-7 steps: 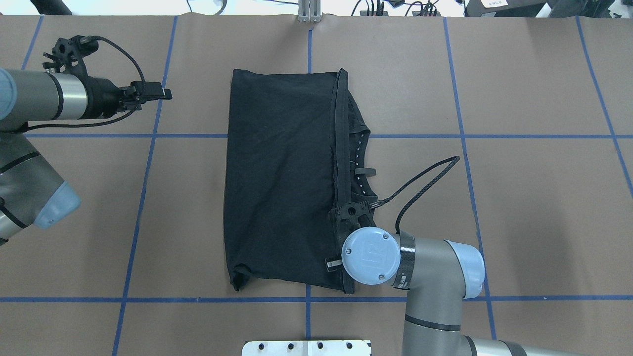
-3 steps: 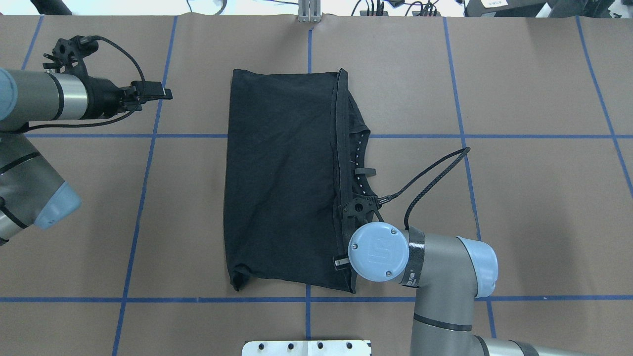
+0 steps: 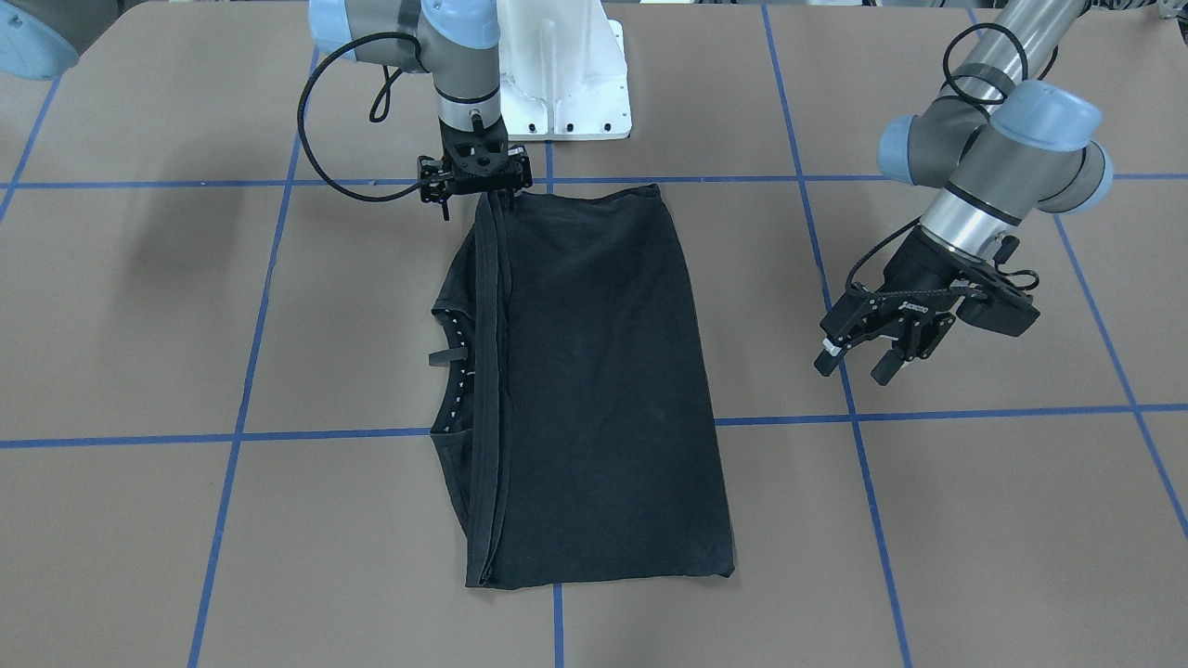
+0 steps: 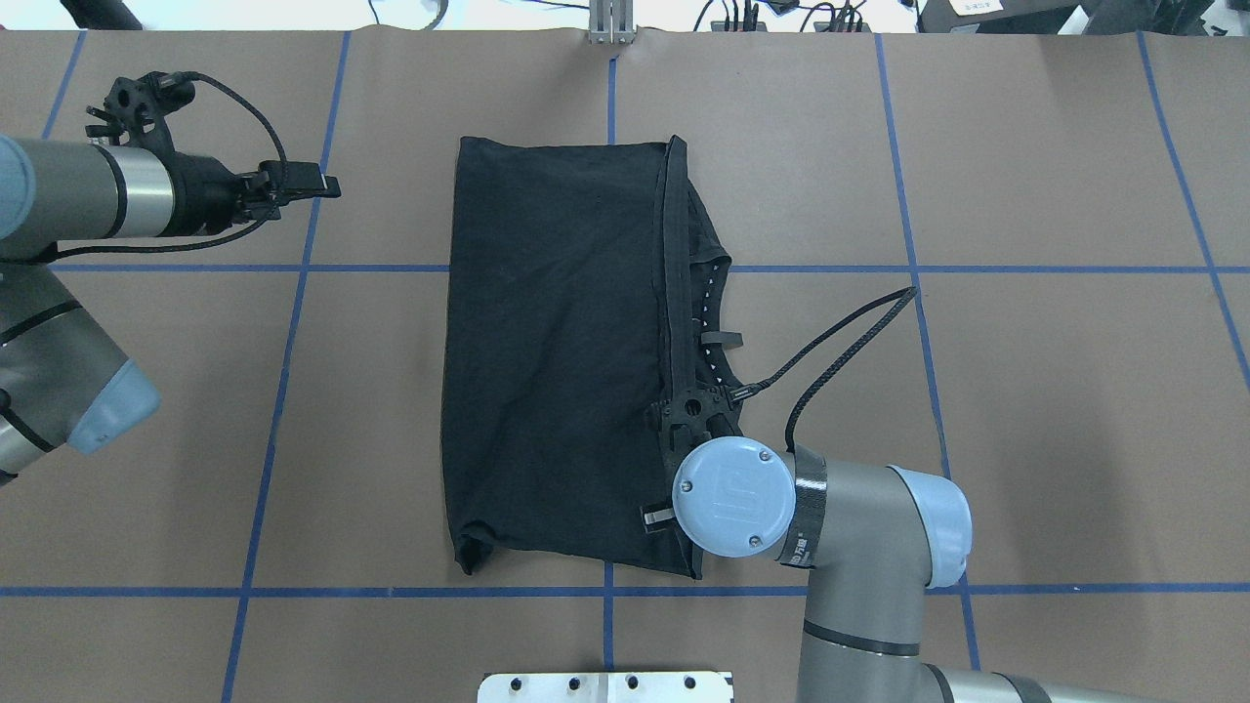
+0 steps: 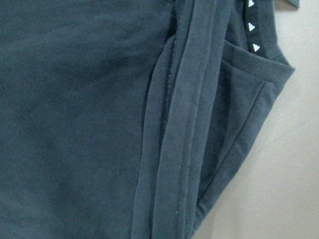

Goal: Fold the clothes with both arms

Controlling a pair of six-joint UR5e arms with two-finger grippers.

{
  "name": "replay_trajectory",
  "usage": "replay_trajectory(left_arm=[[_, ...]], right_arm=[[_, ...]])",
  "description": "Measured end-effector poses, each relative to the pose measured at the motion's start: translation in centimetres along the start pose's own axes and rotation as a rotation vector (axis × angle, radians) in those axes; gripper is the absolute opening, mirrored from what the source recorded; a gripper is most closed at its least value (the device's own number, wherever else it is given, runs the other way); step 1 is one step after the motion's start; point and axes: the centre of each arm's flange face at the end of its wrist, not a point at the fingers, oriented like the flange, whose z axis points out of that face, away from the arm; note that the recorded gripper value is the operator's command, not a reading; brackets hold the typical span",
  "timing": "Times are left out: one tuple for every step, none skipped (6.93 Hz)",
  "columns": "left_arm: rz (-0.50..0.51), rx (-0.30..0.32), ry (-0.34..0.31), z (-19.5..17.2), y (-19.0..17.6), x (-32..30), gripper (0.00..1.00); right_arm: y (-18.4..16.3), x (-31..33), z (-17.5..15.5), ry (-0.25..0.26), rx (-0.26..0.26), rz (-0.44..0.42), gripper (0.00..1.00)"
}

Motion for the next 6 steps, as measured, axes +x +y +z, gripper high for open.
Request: replay_trajectory(left_arm=[[0.0, 0.0, 0.001, 0.0, 0.0, 0.0, 1.0], [0.0, -0.001, 0.001, 0.0, 0.0, 0.1, 1.0], [0.0, -0.001, 0.003, 0.0, 0.0, 0.2, 1.0], [0.001, 0.0, 0.004, 0.0, 0.0, 0.3, 1.0], [0.001, -0.001, 0.005, 0.0, 0.0, 0.3, 1.0], [0.001, -0.001, 0.006, 0.0, 0.0, 0.4, 1.0]], right_arm=[[0.7, -0.4, 0.3, 0.003, -0.006, -0.01, 1.0], [1.3, -0.7, 0.8, 0.008, -0.014, -0.018, 1.0], [1.7, -0.6, 1.3, 0.016, -0.021, -0.022, 1.0], [1.9, -0.5, 1.6, 0.021, -0.029, -0.024, 1.0], [2.0, -0.4, 1.8, 0.024, -0.035, -0.024, 1.0], [2.0, -0.2, 1.8, 0.026, -0.037, -0.023, 1.0]])
